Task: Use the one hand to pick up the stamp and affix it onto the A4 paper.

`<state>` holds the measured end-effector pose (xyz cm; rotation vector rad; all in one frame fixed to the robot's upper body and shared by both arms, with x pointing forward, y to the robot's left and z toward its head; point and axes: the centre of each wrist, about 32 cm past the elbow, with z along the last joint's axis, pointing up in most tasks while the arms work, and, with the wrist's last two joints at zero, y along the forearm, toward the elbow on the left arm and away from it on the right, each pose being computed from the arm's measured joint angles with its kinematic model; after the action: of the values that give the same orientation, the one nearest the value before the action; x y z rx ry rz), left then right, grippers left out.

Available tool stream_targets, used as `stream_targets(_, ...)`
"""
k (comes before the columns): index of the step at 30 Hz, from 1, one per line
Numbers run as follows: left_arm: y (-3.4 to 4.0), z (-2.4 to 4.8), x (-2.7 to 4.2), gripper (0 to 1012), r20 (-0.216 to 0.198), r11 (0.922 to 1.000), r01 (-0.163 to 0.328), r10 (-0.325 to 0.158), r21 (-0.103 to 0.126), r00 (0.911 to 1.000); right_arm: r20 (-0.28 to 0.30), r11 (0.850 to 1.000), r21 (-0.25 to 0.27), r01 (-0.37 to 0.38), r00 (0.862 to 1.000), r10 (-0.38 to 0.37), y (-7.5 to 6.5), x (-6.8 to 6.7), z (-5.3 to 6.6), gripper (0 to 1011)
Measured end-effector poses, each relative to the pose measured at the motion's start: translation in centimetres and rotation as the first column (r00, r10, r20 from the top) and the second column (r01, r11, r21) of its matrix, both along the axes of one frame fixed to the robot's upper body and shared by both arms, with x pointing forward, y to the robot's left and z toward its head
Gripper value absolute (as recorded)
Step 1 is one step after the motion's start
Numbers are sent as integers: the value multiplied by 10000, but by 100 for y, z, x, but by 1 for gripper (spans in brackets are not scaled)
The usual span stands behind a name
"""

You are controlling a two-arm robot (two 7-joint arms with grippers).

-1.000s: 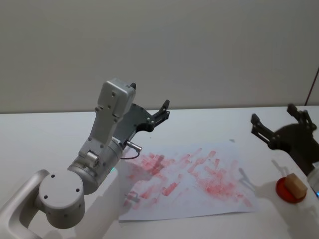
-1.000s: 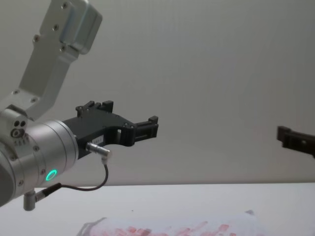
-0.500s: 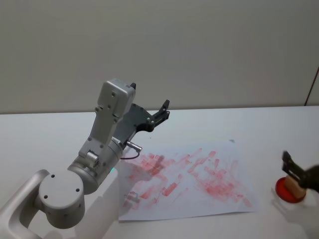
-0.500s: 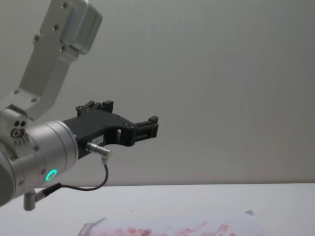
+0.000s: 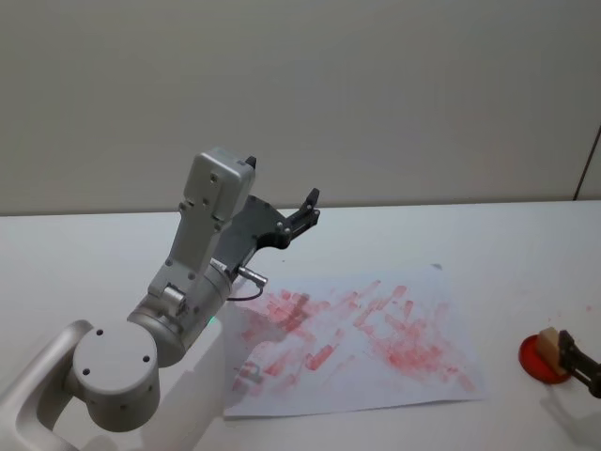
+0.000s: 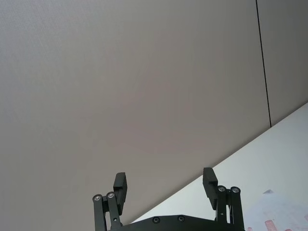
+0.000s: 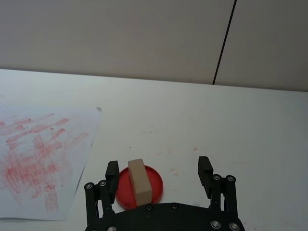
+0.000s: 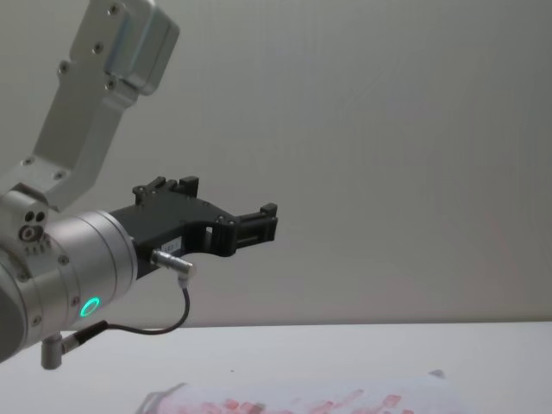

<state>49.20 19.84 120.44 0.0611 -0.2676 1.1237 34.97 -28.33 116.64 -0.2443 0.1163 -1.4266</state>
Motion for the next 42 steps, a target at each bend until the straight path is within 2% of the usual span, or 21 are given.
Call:
stream_targets(12,0,0,0,1001,0,10000,0,0,0,10000,-784,9998,-149,-120,9969,108,-65,85,-61,1001)
stream_targets(21,0,0,0,1001,0,10000,-1,1,0,10000,-1214,9985,-137,-531,9913,511,-52,240,-123,1001)
stream_targets(31,0,0,0,1001,1,10000,-1,1,0,10000,-1402,9949,-207,-987,9856,949,-21,409,-156,994)
stream_targets(36,0,0,0,1001,0,10000,-1,1,0,10000,-1453,9933,-232,-1136,9834,1090,-8,465,-162,902)
stream_targets(38,0,0,0,1001,0,10000,0,0,0,10000,-1469,9929,-238,-1169,9828,1122,-6,476,-164,818)
stream_targets(42,0,0,0,1001,0,10000,-1,1,0,10000,-1489,9920,-250,-1233,9817,1183,0,500,-167,729)
